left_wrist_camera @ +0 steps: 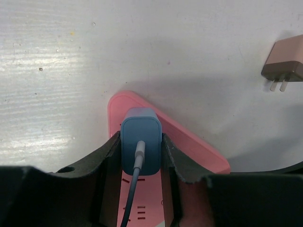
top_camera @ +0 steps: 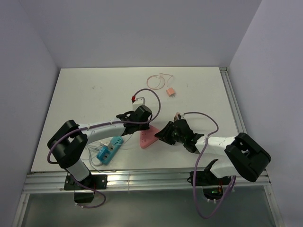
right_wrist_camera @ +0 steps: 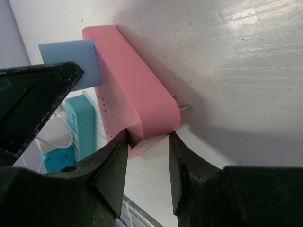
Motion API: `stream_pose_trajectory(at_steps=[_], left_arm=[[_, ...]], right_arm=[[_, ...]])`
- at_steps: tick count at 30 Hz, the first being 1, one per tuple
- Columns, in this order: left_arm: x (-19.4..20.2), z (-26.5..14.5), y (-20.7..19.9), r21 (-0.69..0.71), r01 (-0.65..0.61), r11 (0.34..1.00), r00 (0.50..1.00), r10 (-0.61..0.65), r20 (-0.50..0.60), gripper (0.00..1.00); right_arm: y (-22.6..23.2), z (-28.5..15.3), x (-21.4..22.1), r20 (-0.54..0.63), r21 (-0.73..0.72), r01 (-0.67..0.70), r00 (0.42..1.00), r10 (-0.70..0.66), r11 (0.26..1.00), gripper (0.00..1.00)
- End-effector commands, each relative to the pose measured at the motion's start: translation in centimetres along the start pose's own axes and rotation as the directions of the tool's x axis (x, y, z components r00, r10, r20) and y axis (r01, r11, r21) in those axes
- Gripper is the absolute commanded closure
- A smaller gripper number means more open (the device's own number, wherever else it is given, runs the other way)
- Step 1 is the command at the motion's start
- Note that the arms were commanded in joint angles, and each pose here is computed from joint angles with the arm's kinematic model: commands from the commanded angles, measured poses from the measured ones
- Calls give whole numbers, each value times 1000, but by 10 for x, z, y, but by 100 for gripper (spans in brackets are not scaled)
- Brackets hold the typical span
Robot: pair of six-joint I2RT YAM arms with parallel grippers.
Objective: Insert the plug
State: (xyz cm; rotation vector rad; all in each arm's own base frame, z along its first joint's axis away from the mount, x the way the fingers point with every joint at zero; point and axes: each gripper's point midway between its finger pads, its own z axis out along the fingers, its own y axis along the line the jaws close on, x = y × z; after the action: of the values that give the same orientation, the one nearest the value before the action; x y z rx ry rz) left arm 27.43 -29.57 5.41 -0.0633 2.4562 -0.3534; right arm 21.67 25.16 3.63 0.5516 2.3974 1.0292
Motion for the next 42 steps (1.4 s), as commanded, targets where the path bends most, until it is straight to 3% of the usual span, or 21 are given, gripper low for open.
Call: stream_pose_trajectory(at_steps=[1,6,7,8,9,13,16,19,20,29,30,32,33,34,38,42], left_arm=[[143,9,73,-110,-177,978,887,110,-449,100],[131,6,71,-133,-154,979,910,88,-404,100],[125,4,67,-136,-138,981,919,76,-387,95],[123,4,69,-145,-139,980,924,76,-375,87],[118,2,65,-136,-131,982,929,74,-362,65],[99,-7,58,-133,-96,986,952,52,-302,31],[74,-18,51,-128,-76,989,972,45,-228,17],[39,-33,41,-123,-66,990,989,49,-138,11],[32,-38,39,-121,-69,990,991,54,-122,1],[-55,-89,47,-125,-13,992,996,25,91,1],[-72,-102,44,-101,8,995,990,6,139,0],[-92,-118,46,-100,13,995,979,8,204,0],[-108,-134,41,-78,18,997,969,2,249,0],[-117,-142,41,-72,24,997,962,-4,273,1],[-150,-178,45,-68,58,996,921,-27,388,0],[-156,-218,42,71,69,995,894,-93,439,1]], right_arm=[[-15,1,23,-132,50,174,977,-166,983,100],[-9,1,21,-132,43,194,974,-186,980,100],[-8,2,20,-128,41,198,973,-192,979,100],[-8,2,19,-125,41,201,973,-195,979,100],[-6,2,18,-123,37,208,972,-202,978,100],[-3,3,14,-116,39,230,968,-225,972,100],[0,4,10,-106,41,236,967,-231,971,100],[5,5,7,-96,36,234,969,-229,972,100],[7,5,6,-93,36,231,969,-227,972,100],[14,0,-7,-49,74,232,972,-229,970,100],[16,-1,-9,-45,73,238,971,-236,968,97],[20,-2,-11,-39,66,242,970,-240,968,81],[22,-3,-12,-35,65,247,969,-245,967,67],[24,-3,-14,-29,64,250,968,-248,966,42],[29,-12,-27,-6,122,277,960,-279,953,10],[53,-27,-63,86,192,334,931,-355,923,0]])
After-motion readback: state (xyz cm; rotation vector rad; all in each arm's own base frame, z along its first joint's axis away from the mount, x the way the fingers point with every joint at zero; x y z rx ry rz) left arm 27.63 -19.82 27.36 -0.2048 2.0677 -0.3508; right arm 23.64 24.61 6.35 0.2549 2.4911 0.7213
